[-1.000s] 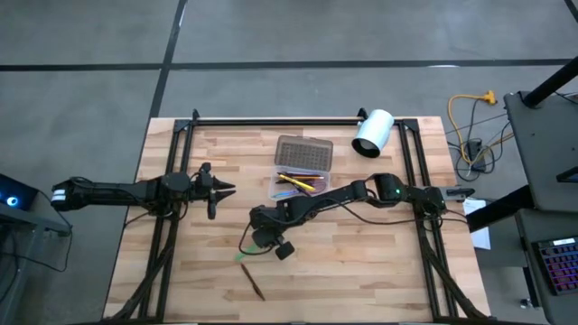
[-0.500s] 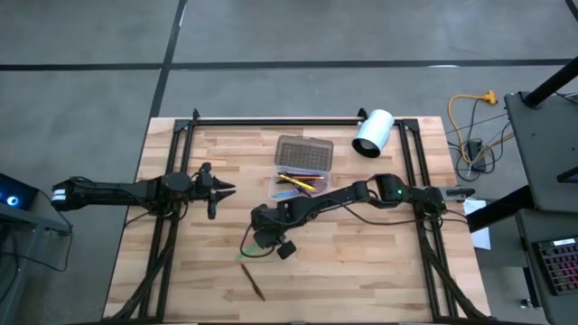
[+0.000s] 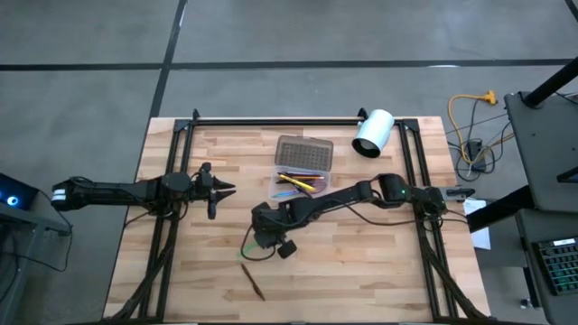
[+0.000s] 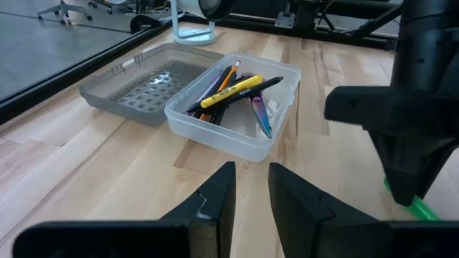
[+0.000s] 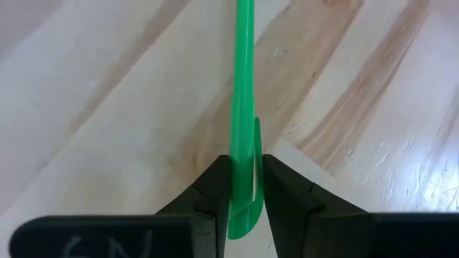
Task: Pick & place school supplies into a supply box
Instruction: Put the green pen into the supply box
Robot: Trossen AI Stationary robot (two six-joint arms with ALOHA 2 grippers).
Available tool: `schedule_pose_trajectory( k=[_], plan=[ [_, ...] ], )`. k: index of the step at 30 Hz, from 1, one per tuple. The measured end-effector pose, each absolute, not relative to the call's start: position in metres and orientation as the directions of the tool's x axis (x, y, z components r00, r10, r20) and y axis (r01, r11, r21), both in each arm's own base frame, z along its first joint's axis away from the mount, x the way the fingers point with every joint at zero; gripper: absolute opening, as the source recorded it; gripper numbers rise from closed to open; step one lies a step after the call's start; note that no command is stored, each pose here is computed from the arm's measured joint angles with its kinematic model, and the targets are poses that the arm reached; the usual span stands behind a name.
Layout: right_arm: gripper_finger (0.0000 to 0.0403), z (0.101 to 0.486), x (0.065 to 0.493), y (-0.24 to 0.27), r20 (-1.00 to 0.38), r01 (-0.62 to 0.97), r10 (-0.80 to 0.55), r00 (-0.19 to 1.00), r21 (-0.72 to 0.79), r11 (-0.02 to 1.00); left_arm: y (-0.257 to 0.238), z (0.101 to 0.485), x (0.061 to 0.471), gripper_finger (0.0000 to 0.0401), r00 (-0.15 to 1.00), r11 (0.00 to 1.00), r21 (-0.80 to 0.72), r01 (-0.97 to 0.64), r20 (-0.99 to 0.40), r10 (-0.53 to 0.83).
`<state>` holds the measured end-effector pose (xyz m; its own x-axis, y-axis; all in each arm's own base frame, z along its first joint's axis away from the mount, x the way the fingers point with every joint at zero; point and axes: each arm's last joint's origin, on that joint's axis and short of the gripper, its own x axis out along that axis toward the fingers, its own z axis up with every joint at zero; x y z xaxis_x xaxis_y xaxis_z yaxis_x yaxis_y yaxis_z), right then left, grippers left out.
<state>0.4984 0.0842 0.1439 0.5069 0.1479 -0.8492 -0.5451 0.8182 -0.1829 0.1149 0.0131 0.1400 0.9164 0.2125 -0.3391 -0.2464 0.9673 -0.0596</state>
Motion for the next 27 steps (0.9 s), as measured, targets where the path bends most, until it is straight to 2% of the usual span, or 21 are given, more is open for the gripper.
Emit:
schedule_pose_trajectory(
  k=[12,27],
  plan=[
    [0.0063,0.165,0.492,0.095,-0.838,-0.548,0.141,0.526,-0.208,0.811,0.013,0.14,0.115,0.0069,0.916,0.967,-0.06,-0.247,-0.339,0.213],
    [0.0063,0.185,0.48,0.103,-0.846,-0.485,-0.044,0.531,-0.346,0.803,0.013,0.14,0.115,0.0069,0.916,0.967,-0.059,-0.247,-0.34,0.213]
  ],
)
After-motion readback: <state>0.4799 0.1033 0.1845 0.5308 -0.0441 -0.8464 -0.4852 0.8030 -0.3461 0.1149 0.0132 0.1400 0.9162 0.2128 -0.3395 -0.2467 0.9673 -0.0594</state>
